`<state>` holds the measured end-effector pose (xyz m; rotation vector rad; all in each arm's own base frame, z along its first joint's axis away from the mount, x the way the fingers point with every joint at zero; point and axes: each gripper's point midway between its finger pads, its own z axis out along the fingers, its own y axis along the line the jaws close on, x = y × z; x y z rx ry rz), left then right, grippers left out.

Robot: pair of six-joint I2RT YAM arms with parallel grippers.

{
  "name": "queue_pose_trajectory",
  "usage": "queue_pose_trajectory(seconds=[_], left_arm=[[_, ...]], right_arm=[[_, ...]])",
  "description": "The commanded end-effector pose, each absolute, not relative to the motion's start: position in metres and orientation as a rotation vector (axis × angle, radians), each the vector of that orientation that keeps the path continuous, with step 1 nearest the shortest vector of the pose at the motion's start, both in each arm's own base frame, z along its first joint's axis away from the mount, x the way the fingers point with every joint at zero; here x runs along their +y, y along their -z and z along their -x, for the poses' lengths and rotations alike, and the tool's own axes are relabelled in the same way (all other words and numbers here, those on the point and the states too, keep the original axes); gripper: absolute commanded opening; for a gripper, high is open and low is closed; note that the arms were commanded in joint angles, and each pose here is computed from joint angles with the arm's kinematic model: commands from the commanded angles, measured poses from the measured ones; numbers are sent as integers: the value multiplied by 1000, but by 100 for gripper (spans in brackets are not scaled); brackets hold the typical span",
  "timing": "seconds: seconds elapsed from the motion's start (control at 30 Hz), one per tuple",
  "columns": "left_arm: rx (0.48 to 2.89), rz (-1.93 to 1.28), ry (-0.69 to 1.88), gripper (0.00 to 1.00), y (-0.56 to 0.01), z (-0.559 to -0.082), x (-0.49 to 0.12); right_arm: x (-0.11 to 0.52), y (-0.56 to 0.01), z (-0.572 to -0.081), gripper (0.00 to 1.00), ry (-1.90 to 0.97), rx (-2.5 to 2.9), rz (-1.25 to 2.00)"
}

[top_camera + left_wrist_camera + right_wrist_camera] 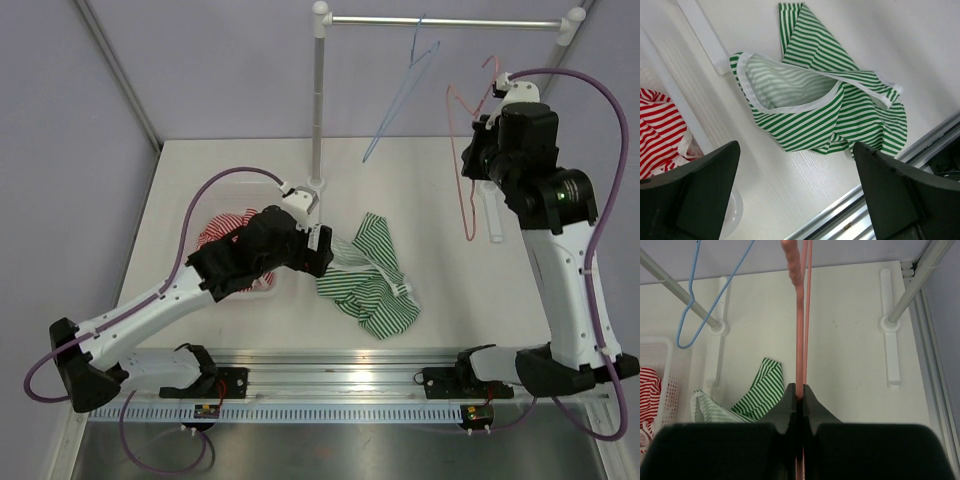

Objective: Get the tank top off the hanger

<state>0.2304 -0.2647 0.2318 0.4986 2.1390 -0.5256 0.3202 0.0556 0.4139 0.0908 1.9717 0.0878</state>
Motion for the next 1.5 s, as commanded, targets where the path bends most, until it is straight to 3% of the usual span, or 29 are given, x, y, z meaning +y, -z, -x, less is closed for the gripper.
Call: queue_pose_trajectory(seconds=[0.0,0.3,0.63,0.93,0.97,1.0,1.1,1.13,1.17,1.27,1.33,1.47], left_arm=[[2047,-434,542,99,-275,-223,-252],[2017,-421,553,99,-283,-203,-230],[2019,-435,550,99,-276,-199,-227],[2028,-436,534,99,-265,-203,-230],[2034,-443,535,99,-262,-203,-232],[2042,-449,537,99,-259,-204,-235],[2044,-454,575,99,-256,-205,-249],[2045,-460,586,99,-253,-207,-256],[2046,-465,594,99,-252,-207,-261],[2055,-494,614,99,-239,-211,-282],[2061,-533,632,99,-227,-212,-301],[2077,-593,641,99,-207,-215,-333]], right_arm=[[51,-455,-333,0,-65,1878,-77],[30,-468,-406,0,-123,1883,-96],[13,-442,-488,0,-81,1889,-83],[22,-428,-493,0,-142,1927,-77],[22,-428,-491,3,-141,1932,-77],[21,-433,-486,22,-137,1924,-80],[18,-446,-471,36,-119,1905,-92],[15,-451,-466,52,-112,1895,-99],[16,-451,-461,63,-111,1902,-102],[15,-465,-435,81,-113,1885,-109],[8,-482,-408,99,-93,1843,-150],[16,-474,-366,99,-154,1840,-155]])
